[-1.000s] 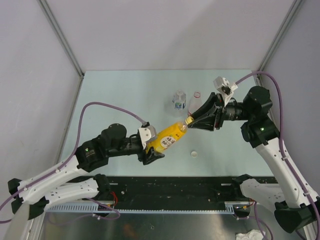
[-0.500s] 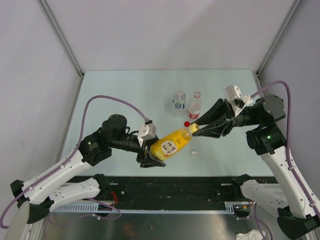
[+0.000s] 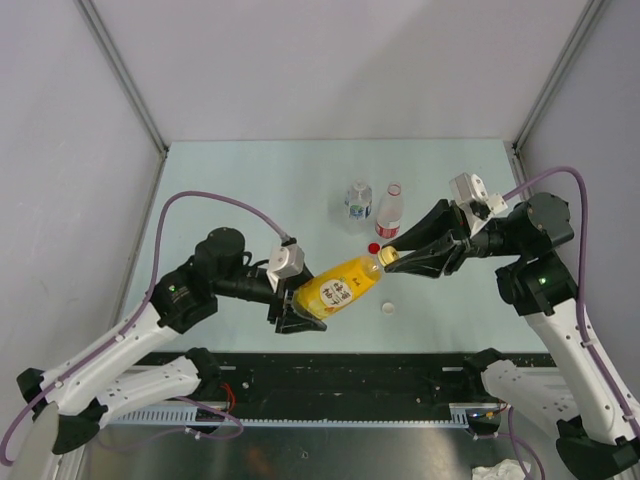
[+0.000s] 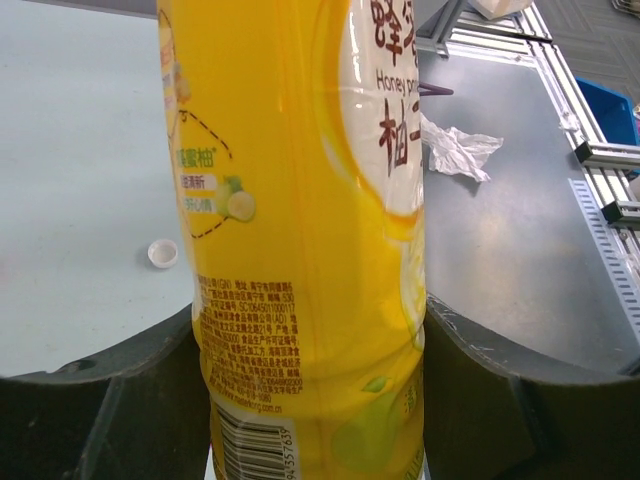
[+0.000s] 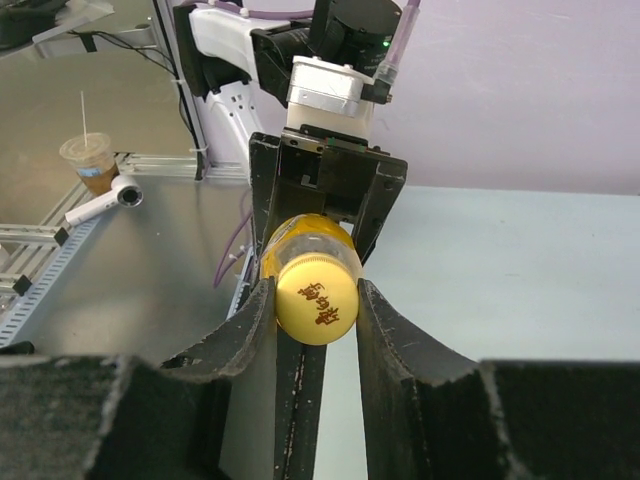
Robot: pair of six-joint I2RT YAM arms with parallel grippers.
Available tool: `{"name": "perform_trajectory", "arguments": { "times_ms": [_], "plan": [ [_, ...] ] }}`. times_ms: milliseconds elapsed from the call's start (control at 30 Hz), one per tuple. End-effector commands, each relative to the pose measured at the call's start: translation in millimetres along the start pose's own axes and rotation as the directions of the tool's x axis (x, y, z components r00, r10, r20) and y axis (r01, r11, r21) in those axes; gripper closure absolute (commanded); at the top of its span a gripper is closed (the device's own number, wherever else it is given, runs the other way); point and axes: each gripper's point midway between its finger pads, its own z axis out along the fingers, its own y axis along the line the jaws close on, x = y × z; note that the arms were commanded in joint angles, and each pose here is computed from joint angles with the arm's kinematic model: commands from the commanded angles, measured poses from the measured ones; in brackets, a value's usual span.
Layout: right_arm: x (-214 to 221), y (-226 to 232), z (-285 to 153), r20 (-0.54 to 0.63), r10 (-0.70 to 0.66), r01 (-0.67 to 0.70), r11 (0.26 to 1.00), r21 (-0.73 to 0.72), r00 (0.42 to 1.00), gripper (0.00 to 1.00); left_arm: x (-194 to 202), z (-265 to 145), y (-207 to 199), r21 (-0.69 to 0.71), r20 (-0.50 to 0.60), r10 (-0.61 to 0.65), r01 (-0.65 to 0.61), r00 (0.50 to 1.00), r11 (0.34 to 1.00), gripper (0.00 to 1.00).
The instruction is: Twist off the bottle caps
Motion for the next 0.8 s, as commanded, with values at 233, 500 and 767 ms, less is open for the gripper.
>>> {"name": "perform_trajectory", "arguments": {
  "times_ms": [233,500,767],
  "plan": [
    [1.8,-63.6,-10.2,0.009,-0.033,0.029,0.949,0.315,0.999,0.60,-20.6,-13.2,-43.0,0.180,0.103,0.167,-0.184,0.980,0.966,1.00],
    [-5.1,-58.4,-11.2,0.026,-0.045,0.035,0.949,0.313,0.999,0.15,-17.1,-10.8,-12.9,0.013,0.083,0.149,-0.151,0.985,0.989,1.00],
    [-6.1,-54.8,-11.6,0.024,-0.055,0.045,0.951,0.305,0.998,0.05,-11.0,-13.8,18.9,-0.167,0.065,0.143,-0.131,0.988,0.977,1.00]
  ]
}}
